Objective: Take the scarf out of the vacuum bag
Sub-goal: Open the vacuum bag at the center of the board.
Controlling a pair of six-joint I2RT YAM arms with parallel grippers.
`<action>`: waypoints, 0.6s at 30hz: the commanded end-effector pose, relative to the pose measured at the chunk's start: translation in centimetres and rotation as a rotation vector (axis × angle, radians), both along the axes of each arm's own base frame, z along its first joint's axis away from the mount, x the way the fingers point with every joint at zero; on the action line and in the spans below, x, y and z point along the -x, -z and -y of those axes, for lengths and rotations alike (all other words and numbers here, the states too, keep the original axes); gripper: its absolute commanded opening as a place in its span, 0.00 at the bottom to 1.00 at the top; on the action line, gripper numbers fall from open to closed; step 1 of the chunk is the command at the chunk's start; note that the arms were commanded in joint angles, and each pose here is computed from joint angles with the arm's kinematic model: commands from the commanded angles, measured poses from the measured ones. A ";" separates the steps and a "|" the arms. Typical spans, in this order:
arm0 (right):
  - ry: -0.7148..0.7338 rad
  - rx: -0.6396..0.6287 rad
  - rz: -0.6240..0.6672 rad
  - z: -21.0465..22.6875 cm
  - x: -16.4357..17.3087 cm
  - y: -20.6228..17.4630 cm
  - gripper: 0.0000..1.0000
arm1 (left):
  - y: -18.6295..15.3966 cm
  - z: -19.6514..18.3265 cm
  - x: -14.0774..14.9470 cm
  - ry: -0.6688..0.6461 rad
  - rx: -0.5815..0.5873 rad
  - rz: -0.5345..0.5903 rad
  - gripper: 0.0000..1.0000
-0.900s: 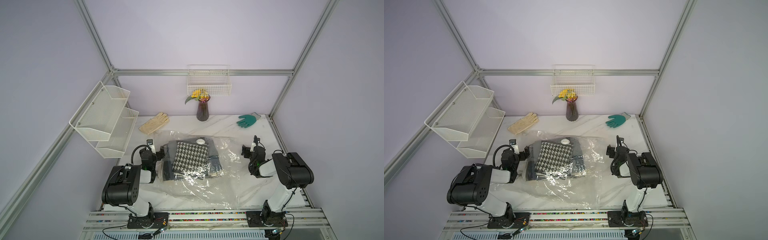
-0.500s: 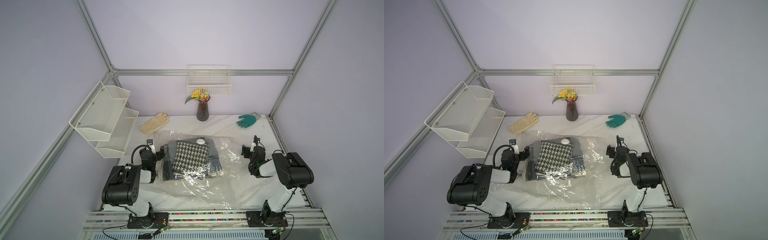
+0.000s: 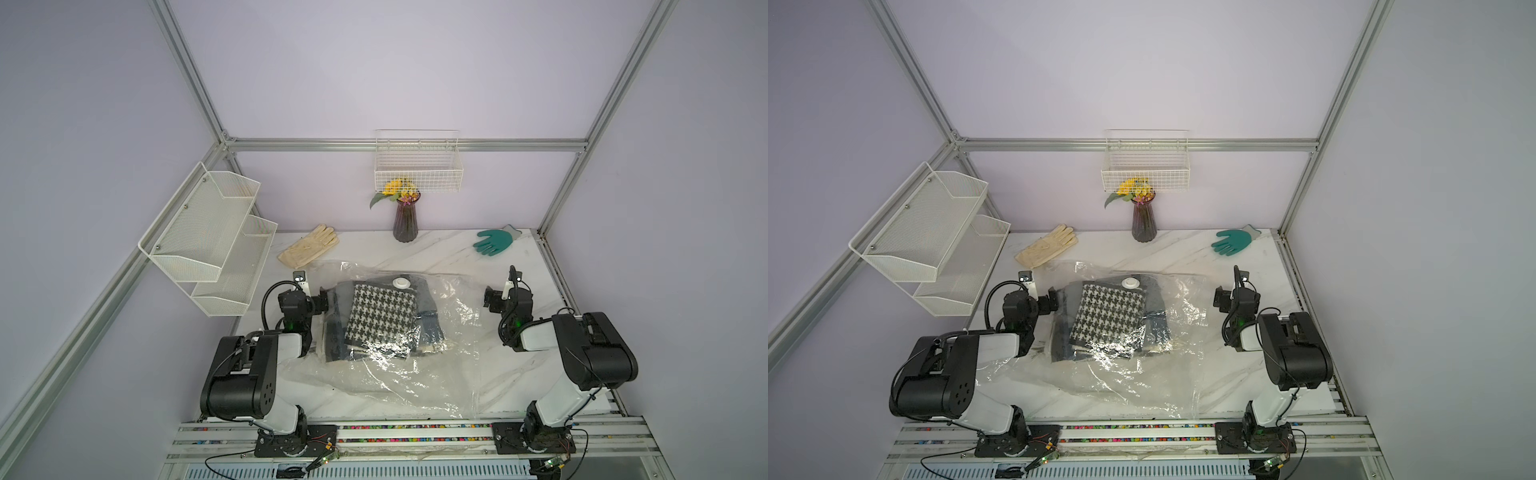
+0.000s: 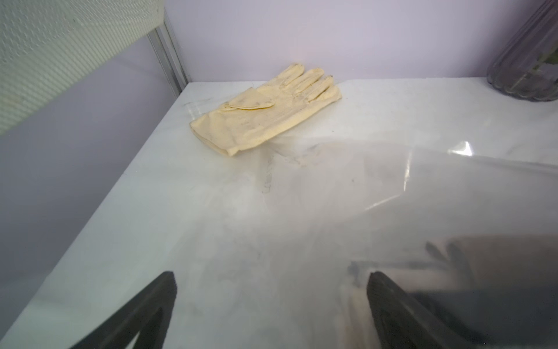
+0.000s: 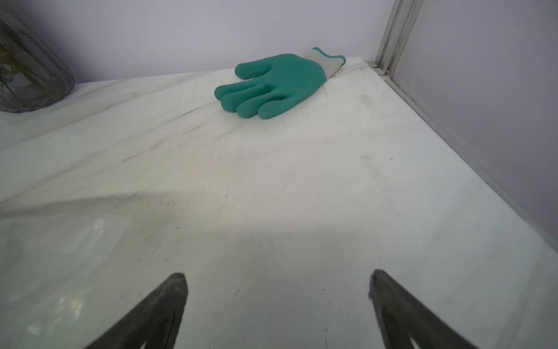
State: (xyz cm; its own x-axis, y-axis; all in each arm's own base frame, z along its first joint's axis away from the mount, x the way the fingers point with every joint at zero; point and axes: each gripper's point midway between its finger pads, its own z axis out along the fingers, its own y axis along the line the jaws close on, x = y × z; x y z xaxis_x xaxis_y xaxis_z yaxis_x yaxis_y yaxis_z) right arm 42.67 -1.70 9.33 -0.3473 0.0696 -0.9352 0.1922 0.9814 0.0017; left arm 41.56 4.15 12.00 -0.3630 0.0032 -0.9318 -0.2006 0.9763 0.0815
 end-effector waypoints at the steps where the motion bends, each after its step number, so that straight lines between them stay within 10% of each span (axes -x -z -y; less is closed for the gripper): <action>1: 0.079 0.008 0.012 0.3 -0.5 -4.1 0.97 | -5.1 -1.1 -0.2 -0.085 0.022 0.057 1.00; 7: 0.138 0.008 0.051 0.3 0.6 -9.4 0.97 | -11.8 -1.8 0.7 -0.173 0.146 0.166 1.00; 18: 0.205 -0.186 -0.063 0.2 5.7 -15.3 0.97 | -23.1 5.4 4.2 0.223 0.296 0.299 1.00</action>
State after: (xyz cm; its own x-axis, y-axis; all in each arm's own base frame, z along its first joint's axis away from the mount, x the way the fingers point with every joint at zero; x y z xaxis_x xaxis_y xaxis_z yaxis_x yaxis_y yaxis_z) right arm 39.56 -1.79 26.21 -0.2470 0.2433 -0.9380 0.3440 0.9269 0.1498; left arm 39.21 1.54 31.24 -0.1495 -0.1897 -0.9704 -0.1081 0.9787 -0.1747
